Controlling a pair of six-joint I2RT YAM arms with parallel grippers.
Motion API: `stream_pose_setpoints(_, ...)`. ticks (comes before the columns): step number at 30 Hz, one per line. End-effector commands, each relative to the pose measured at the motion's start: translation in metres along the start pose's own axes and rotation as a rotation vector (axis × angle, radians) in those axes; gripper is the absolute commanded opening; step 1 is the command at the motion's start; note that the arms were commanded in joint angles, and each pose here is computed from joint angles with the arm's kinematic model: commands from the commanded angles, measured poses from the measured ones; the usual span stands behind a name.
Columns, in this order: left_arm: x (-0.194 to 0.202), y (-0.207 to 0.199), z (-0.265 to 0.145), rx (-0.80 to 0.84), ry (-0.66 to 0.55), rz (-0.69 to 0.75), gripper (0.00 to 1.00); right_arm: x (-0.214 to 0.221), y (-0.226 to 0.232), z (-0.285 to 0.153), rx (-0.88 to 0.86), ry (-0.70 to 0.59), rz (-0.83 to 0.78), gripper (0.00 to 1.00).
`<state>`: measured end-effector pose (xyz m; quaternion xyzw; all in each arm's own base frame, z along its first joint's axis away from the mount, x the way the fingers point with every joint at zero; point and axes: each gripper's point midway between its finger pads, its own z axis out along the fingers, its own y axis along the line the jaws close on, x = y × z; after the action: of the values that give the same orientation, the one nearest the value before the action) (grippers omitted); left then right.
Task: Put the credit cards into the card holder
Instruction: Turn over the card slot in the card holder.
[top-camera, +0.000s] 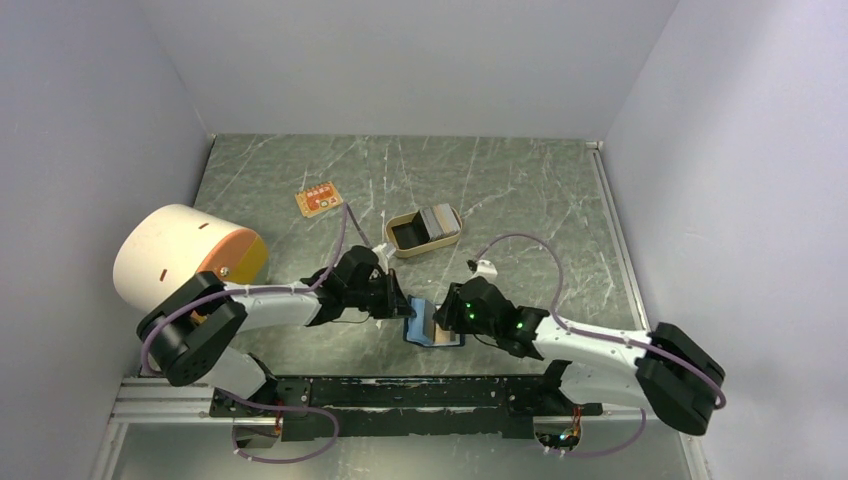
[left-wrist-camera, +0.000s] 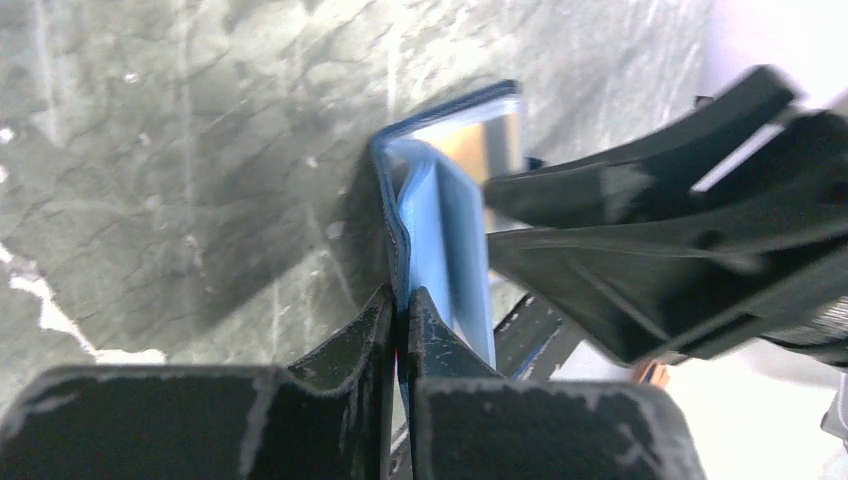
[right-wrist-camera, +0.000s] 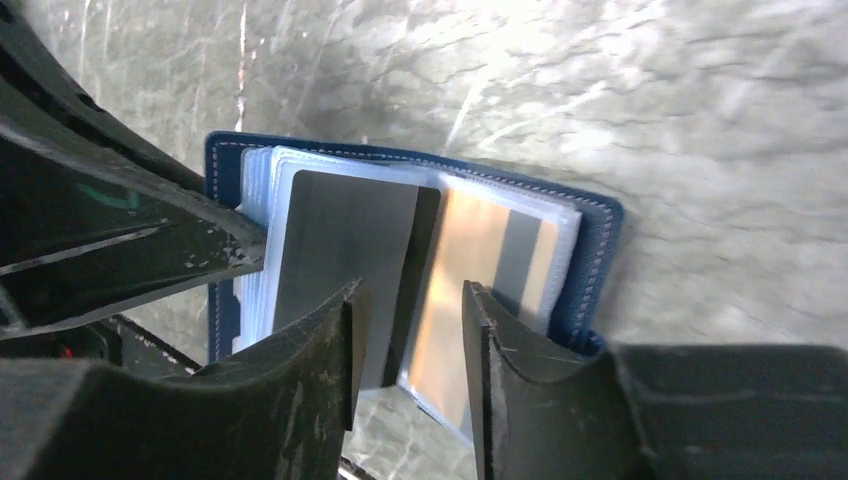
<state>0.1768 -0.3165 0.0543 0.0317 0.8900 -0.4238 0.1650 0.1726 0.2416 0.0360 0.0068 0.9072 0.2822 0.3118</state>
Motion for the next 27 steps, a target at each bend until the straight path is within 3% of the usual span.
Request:
stream_pose_setpoints(1,0.011,0.028,0.003,-0.121,0.024,0.001,0.09,-0.019,-0.027,-0.023,0.159,-0.047,-0.057,0.45)
stream_pose_setpoints(7,0.007,0.019,-0.002,-0.091,0.008,0.012,0.09,-0.052,-0.015,-0.038,0.134,-0.139,-0.077,0.47)
stream_pose_setpoints(15,0.005,-0.006,-0.013,-0.012,0.017,0.005,0.09,-0.025,-0.028,-0.019,0.148,-0.062,-0.081,0.33)
stream_pose_setpoints(21,-0.001,-0.022,-0.035,0.028,-0.036,0.0,0.09,0.003,-0.014,0.004,0.073,0.027,-0.089,0.28)
stream_pose_setpoints(27,0.008,-0.006,-0.021,-0.003,0.0,-0.016,0.09,0.005,-0.009,0.007,0.074,0.035,-0.094,0.27)
